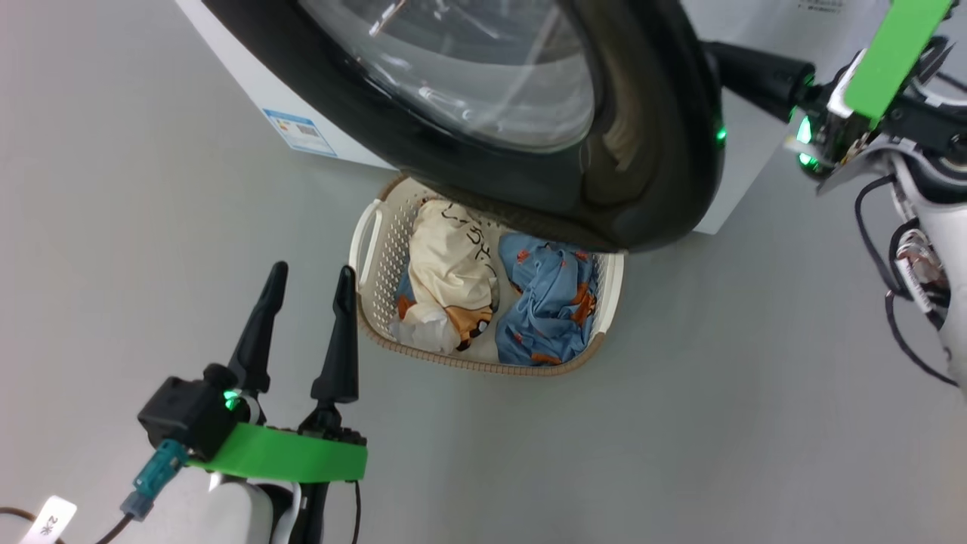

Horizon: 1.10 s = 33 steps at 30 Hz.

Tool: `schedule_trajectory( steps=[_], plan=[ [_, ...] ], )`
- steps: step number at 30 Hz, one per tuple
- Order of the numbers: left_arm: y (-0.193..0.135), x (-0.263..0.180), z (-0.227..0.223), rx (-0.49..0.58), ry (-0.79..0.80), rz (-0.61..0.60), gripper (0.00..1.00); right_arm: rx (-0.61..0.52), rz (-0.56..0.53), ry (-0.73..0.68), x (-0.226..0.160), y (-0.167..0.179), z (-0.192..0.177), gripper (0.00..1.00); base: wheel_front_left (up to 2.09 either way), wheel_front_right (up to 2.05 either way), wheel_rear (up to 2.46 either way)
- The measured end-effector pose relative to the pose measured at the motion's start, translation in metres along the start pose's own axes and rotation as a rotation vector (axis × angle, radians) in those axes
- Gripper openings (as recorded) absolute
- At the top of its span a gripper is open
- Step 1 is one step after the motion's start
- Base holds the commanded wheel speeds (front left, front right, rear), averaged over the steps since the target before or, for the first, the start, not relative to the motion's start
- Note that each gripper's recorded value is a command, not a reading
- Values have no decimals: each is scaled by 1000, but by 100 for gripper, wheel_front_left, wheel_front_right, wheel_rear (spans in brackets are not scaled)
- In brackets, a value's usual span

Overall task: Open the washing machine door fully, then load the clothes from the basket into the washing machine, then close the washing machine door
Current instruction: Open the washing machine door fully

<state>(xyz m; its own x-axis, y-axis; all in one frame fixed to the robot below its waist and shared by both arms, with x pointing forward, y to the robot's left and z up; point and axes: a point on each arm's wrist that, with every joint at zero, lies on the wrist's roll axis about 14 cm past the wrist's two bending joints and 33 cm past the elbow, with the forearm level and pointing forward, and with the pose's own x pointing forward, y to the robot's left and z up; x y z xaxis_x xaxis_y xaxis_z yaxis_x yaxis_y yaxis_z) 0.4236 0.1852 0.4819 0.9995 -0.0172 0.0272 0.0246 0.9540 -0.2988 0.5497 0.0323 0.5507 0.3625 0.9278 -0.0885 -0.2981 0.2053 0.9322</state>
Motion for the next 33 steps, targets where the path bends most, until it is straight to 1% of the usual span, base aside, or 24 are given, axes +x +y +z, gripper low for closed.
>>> schedule_trajectory(
  steps=[15, 23, 33],
  plan=[
    [-3, -29, 16, 14, -33, 5, 100, 4, 49, 129, -1, 33, -65, 0, 0, 0, 0],
    [-2, -43, 21, 46, -42, 12, 100, 5, 68, 200, 1, 47, -97, 0, 0, 0, 0],
    [5, -58, 22, 54, -40, 39, 100, 14, 123, 300, 13, 65, -137, 0, 0, 0, 0]
  ],
)
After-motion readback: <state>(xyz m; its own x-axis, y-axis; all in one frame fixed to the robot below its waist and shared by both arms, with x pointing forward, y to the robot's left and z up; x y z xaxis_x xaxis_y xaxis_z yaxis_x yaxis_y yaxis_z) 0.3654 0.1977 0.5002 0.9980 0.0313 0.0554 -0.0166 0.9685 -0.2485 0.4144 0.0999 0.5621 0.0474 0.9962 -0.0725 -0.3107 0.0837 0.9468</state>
